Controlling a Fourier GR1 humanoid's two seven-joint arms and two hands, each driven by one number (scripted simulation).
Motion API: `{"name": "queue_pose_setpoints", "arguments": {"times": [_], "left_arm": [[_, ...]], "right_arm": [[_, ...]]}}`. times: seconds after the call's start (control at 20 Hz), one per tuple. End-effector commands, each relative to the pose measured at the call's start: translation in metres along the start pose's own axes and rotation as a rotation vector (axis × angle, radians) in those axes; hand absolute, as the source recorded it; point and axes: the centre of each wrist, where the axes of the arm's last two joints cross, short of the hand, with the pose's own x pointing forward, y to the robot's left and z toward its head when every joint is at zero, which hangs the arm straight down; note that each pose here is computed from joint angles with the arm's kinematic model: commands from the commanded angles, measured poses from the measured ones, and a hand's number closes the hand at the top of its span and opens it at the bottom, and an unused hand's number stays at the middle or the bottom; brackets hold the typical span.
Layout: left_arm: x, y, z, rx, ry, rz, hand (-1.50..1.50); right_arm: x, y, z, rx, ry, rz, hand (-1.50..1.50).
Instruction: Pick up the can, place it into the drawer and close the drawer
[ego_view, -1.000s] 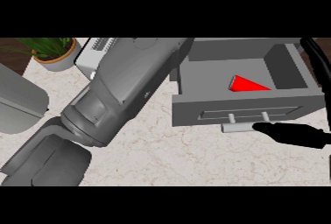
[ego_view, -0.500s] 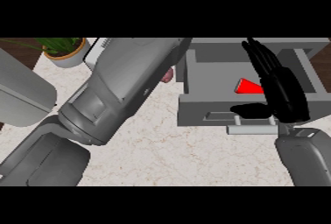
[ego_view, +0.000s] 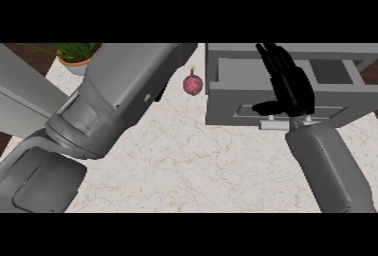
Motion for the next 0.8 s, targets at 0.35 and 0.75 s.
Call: {"name": "queue_pose_setpoints", "arguments": {"times": [0.35,0.75], "left_arm": [[0.003,0.03,-0.006,0.009,0.021,-0.005,-1.5],[-0.001,0.059,-0.007,-0.018,0.021,-0.01,-1.5]], "right_arm": [[0.002,0.028,-0.053,-0.15,0.066,0.101,-1.5],[-0.001,0.018,-0.082,-0.188,0.072,0.168,-1.5]]}}
